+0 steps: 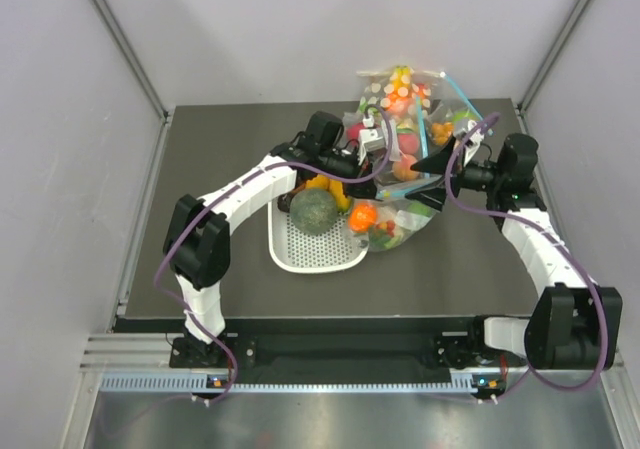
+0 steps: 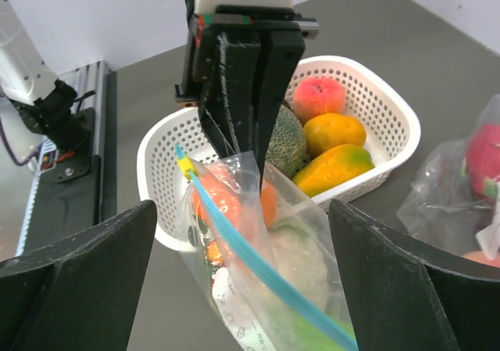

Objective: Open the zip-top bag and remove the fake food

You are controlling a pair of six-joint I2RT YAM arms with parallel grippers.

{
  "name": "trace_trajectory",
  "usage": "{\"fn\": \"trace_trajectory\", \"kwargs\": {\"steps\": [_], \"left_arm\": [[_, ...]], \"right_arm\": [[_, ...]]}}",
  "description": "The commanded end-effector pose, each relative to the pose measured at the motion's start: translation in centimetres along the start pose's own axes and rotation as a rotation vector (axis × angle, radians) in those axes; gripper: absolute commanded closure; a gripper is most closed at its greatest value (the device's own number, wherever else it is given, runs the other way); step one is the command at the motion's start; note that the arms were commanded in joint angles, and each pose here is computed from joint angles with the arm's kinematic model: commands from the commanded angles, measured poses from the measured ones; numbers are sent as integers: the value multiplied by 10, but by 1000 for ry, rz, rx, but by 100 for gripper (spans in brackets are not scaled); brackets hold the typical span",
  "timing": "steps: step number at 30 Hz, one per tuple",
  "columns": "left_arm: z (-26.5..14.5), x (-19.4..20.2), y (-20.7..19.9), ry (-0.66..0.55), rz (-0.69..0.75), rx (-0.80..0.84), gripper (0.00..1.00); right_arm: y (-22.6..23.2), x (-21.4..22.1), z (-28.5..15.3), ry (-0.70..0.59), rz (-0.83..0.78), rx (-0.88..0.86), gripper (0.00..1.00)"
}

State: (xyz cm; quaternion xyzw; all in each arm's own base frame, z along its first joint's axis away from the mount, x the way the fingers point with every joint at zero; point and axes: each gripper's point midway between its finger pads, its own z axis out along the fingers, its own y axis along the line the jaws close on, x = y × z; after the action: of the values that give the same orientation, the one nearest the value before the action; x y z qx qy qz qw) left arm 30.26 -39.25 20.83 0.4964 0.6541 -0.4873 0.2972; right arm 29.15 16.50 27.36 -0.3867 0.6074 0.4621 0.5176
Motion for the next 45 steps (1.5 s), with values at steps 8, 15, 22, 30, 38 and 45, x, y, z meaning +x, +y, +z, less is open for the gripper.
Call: {"fn": "trace_trajectory", "kwargs": {"steps": [8, 15, 22, 30, 38, 45], "left_arm": [[-10, -29, -20, -39, 74, 70, 100], [-10, -33, -16, -43, 76, 49, 100], [-22, -42, -14, -81, 115, -68, 51], [-68, -49, -16, -162, 240, -343, 27], [-77, -92, -25, -331, 355, -408, 25], [-43, -102, -16, -329, 384, -382, 23]], "right_arm": [[2, 2, 14, 34, -50, -115, 13], [14, 19, 28, 104, -21, -174, 42], [7, 27, 34, 146, 10, -146, 98], [-8, 10, 29, 91, -26, 71, 100], [5, -8, 25, 53, -74, 75, 100], [10, -7, 25, 51, -65, 51, 100]]}}
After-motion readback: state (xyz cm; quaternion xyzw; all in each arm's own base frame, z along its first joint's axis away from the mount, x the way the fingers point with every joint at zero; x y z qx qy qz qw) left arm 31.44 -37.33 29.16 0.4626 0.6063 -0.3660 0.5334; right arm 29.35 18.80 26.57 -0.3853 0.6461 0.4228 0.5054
